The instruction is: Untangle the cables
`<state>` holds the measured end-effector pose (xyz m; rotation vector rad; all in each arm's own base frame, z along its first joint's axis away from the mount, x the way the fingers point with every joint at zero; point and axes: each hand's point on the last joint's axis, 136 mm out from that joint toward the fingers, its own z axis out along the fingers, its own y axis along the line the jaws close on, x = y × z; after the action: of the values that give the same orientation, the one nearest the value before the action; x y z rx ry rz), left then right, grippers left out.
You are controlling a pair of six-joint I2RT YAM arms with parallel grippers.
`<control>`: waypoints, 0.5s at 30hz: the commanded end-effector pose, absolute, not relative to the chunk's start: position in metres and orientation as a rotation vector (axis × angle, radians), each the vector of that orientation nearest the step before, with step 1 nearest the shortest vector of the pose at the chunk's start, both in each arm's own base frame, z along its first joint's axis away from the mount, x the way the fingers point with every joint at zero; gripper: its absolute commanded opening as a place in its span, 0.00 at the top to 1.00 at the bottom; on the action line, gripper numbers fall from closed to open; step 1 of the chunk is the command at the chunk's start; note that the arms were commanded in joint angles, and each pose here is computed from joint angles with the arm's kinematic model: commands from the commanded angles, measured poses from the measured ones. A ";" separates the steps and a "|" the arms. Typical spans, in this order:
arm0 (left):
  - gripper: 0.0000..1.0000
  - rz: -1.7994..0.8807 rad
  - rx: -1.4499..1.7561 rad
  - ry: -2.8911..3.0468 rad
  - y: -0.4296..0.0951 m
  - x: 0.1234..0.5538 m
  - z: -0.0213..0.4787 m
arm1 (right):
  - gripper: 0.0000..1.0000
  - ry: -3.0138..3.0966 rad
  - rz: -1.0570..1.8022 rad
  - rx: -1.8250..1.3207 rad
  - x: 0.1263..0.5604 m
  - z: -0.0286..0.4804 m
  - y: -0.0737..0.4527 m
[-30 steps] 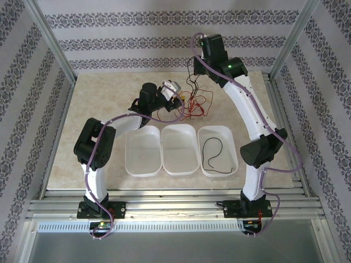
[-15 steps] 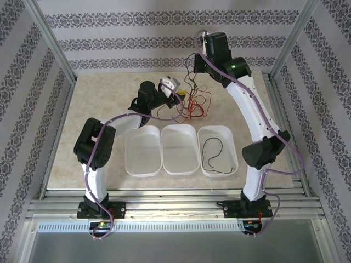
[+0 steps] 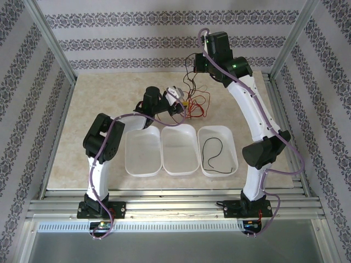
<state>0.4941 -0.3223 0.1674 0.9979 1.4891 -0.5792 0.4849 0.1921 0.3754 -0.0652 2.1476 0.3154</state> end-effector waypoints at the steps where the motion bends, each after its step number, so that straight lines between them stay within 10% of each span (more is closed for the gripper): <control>1: 0.46 -0.609 1.011 1.386 -0.331 0.495 0.185 | 1.00 2.095 0.361 -0.032 0.480 0.401 0.187; 15: 0.51 -0.594 0.959 1.318 -0.345 0.506 0.201 | 1.00 2.106 0.383 -0.030 0.483 0.396 0.191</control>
<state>0.5031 -0.3358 0.1809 0.9869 1.3931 -0.5825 0.4840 0.1944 0.3774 -0.0520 2.1469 0.3442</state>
